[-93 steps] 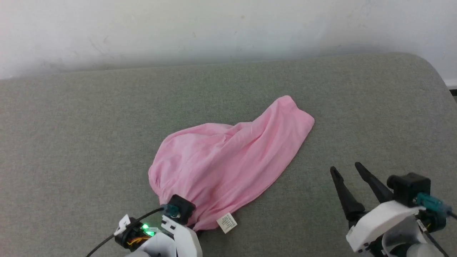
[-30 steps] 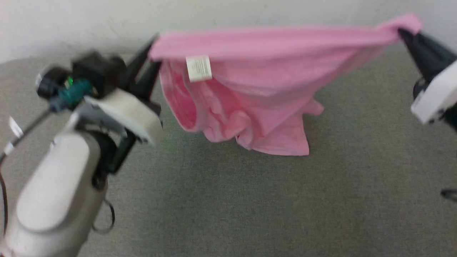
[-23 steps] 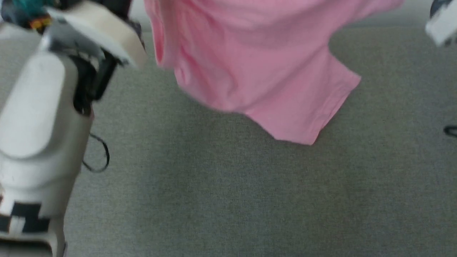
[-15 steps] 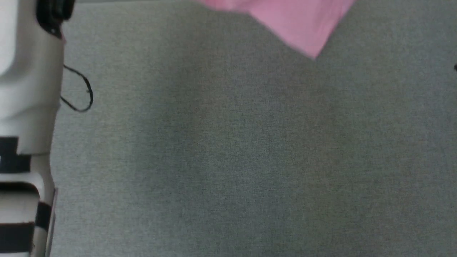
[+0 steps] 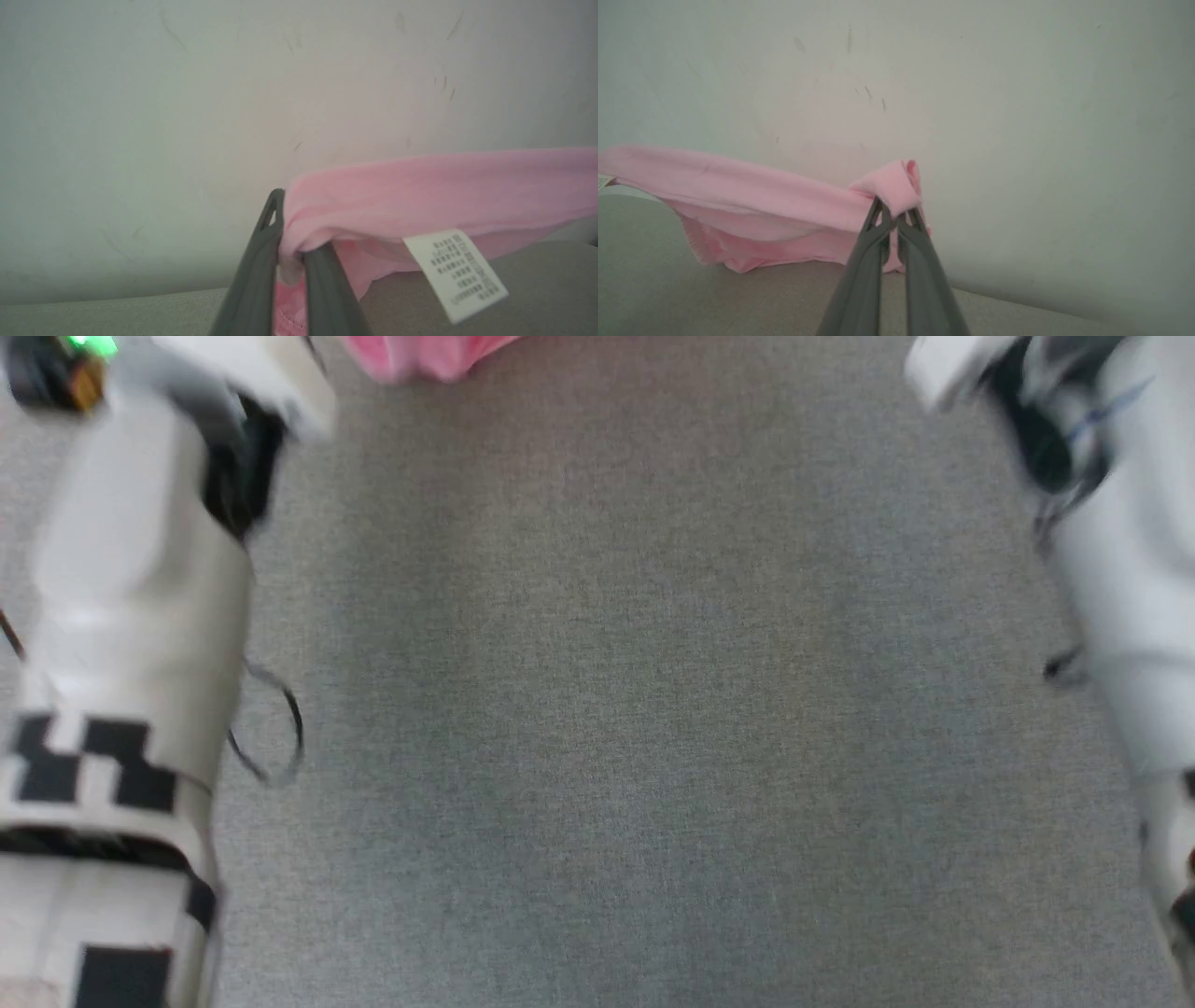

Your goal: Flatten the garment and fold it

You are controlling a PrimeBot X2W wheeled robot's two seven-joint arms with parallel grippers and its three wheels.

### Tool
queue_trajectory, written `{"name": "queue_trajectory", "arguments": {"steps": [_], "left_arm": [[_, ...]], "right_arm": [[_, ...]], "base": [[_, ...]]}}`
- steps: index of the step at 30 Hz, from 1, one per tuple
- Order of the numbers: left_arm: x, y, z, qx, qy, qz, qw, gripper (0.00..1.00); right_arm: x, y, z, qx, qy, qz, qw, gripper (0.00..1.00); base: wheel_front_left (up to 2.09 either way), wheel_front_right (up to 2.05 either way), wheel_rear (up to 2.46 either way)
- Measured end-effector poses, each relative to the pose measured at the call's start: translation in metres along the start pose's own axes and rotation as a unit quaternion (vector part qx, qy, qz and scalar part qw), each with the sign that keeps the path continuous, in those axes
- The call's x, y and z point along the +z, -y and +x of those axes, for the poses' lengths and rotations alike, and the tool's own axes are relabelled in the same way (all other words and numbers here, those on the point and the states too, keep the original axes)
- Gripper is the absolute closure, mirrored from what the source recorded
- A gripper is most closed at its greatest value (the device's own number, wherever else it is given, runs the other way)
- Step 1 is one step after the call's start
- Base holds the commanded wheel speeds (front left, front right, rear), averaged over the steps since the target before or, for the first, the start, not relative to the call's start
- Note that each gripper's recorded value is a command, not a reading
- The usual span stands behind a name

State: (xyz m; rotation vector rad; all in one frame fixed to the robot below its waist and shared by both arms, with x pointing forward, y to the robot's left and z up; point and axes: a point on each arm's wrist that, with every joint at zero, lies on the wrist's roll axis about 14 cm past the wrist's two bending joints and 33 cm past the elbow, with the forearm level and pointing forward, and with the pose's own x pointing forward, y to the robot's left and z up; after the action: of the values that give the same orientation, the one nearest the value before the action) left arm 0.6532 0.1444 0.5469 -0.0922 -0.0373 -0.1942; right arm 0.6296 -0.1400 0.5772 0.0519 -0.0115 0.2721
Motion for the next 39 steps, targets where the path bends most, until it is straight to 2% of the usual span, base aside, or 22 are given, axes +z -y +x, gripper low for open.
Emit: {"name": "queue_trajectory", "arguments": {"steps": [5, 11, 16, 22, 28, 35, 39], "left_arm": [[-0.063, 0.006, -0.052, 0.003, -0.075, -0.021, 0.997, 1.0], [-0.104, 0.014, -0.13, 0.005, -0.121, -0.036, 0.992, 1.0], [-0.111, 0.035, -0.187, -0.01, -0.122, -0.032, 0.992, 1.0], [-0.083, 0.043, -0.236, -0.004, -0.1, -0.02, 0.995, 1.0], [-0.063, 0.047, -0.287, 0.017, -0.121, -0.02, 0.992, 1.0], [-0.054, 0.049, -0.332, 0.045, -0.174, -0.045, 0.983, 1.0], [-0.042, 0.054, -0.33, 0.036, -0.168, -0.067, 0.983, 1.0]], "right_arm": [[-0.07, -0.022, -0.047, 0.022, -0.077, 0.017, 0.997, 1.0], [-0.109, -0.043, -0.126, 0.045, -0.119, 0.034, 0.991, 1.0], [-0.106, -0.046, -0.188, 0.041, -0.13, 0.043, 0.99, 1.0], [-0.093, -0.06, -0.254, 0.024, -0.149, 0.053, 0.987, 1.0], [-0.092, -0.078, -0.31, -0.002, -0.195, 0.076, 0.978, 1.0], [-0.088, -0.085, -0.348, -0.032, -0.234, 0.102, 0.966, 1.0], [-0.078, -0.077, -0.344, -0.045, -0.221, 0.097, 0.969, 1.0]], "base": [[0.0, 0.0, 0.0], [0.0, 0.0, 0.0], [0.0, 0.0, 0.0], [0.0, 0.0, 0.0], [0.0, 0.0, 0.0], [0.0, 0.0, 0.0], [0.0, 0.0, 0.0]]}}
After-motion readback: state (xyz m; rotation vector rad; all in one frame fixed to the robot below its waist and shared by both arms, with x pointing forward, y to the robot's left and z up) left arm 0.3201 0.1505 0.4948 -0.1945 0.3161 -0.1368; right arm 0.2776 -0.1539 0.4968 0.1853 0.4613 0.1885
